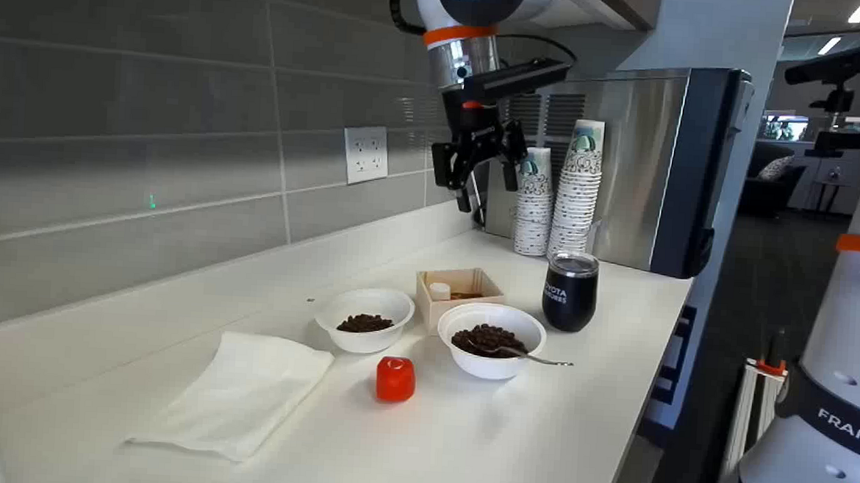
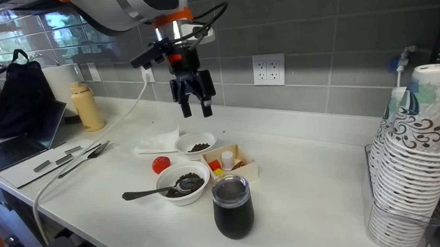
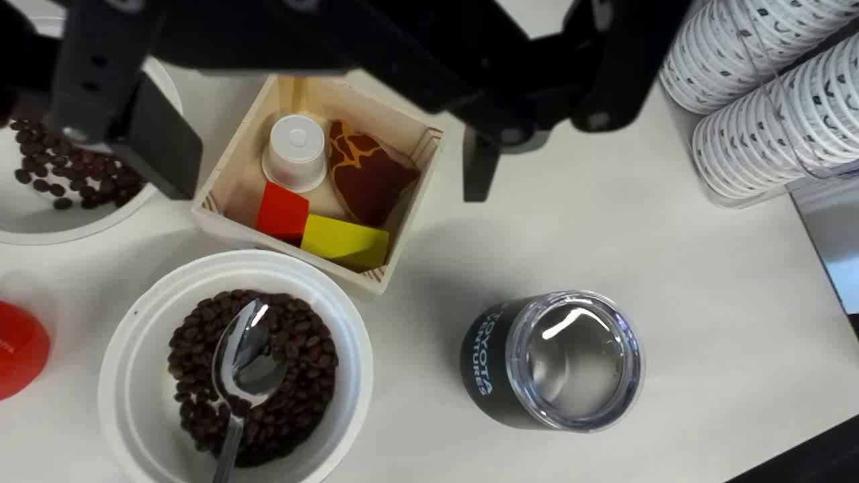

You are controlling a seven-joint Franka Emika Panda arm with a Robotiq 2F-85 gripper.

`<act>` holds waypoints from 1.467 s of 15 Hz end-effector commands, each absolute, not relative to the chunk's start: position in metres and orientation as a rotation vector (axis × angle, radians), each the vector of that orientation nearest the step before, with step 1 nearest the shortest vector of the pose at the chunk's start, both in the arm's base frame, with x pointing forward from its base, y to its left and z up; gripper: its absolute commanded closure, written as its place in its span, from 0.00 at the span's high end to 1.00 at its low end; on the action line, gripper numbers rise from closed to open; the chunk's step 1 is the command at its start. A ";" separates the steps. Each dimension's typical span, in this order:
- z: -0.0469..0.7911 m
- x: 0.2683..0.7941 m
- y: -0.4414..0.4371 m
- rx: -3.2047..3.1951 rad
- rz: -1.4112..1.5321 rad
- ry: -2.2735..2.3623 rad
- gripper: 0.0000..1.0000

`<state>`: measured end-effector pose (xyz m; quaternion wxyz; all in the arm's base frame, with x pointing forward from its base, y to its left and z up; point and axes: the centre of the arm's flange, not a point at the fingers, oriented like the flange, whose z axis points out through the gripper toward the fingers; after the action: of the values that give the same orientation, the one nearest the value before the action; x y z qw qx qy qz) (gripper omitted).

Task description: Use the silver spoon to stir the contents in the white bowl.

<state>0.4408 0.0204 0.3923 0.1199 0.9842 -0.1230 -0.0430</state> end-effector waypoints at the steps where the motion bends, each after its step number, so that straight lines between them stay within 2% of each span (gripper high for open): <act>1: 0.392 0.441 0.020 2.876 -0.125 -0.360 1.00; 10: 0.377 0.438 0.027 2.870 -0.176 -0.342 1.00; 22: 0.289 0.367 0.170 2.665 -0.525 -0.081 1.00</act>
<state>0.3828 0.1489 0.3068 0.1830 0.9713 -0.0293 -0.1488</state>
